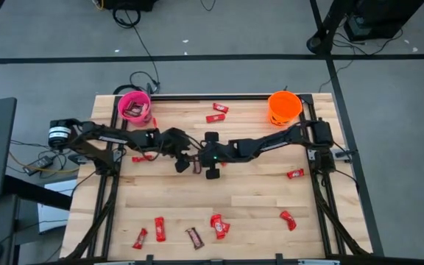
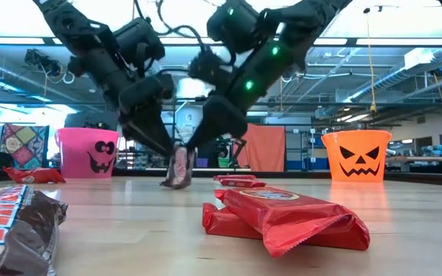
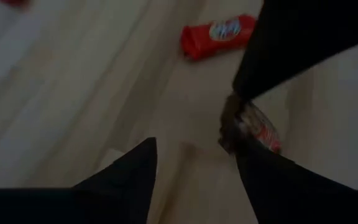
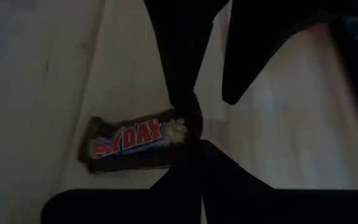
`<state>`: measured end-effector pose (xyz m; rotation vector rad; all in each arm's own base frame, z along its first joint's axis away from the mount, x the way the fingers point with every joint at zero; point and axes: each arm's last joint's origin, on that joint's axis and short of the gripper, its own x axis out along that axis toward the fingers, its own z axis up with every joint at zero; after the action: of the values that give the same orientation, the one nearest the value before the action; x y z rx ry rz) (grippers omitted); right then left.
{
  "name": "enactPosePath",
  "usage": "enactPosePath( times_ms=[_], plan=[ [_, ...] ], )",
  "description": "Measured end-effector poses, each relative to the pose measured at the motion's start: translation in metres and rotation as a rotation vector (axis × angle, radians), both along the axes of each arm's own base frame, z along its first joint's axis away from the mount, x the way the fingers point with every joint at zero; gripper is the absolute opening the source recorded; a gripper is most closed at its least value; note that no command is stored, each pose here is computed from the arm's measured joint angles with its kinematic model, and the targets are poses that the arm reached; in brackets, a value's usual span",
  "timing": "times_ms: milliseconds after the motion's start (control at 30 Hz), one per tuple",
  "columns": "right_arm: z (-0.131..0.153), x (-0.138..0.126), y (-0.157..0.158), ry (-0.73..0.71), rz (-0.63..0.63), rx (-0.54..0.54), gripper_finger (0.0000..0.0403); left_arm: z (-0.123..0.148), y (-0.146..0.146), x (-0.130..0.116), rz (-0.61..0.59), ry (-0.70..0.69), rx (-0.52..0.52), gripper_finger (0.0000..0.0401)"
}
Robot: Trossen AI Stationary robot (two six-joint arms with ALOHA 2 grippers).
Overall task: Sort candy by brand, put in halloween buckets
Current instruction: Put the top brown chocolate bar into the pink bucket
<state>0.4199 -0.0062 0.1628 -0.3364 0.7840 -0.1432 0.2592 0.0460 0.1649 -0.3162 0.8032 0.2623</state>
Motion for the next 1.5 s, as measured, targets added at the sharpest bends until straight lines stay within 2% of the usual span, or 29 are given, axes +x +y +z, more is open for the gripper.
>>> enactPosePath(
  times_ms=[233,400,467,600,767,967,1200,1400,1500],
  plan=[
    [0.018,-0.003,0.012,-0.041,0.017,-0.085,0.0002,0.030,-0.003,-0.010,0.001,-0.116,0.036,0.0247],
    [0.024,-0.006,0.036,-0.026,-0.024,-0.297,0.0002,0.031,-0.011,-0.008,-0.056,-0.132,0.054,0.0249],
    [0.026,-0.007,0.046,-0.027,-0.022,-0.347,0.0002,0.031,-0.015,-0.007,-0.074,-0.130,0.056,0.0249],
    [0.031,-0.010,0.057,-0.044,0.001,-0.351,0.0002,0.034,-0.022,-0.004,-0.093,-0.161,0.070,0.0248],
    [0.034,-0.010,0.059,-0.040,-0.001,-0.412,0.0002,0.037,-0.030,-0.001,-0.092,-0.198,0.100,0.0248],
    [0.037,-0.005,0.052,-0.091,0.038,-0.372,0.0002,0.038,-0.031,-0.002,-0.083,-0.196,0.150,0.0247],
    [0.040,-0.002,0.050,-0.128,0.094,-0.358,0.0002,0.039,-0.031,-0.002,-0.104,-0.204,0.133,0.0247],
    [0.042,-0.001,0.049,-0.125,0.076,-0.413,0.0002,0.038,-0.031,-0.002,-0.128,-0.196,0.114,0.0245],
    [0.043,0.000,0.049,-0.136,0.081,-0.425,0.0002,0.037,-0.031,-0.003,-0.137,-0.186,0.122,0.0230]
  ],
)
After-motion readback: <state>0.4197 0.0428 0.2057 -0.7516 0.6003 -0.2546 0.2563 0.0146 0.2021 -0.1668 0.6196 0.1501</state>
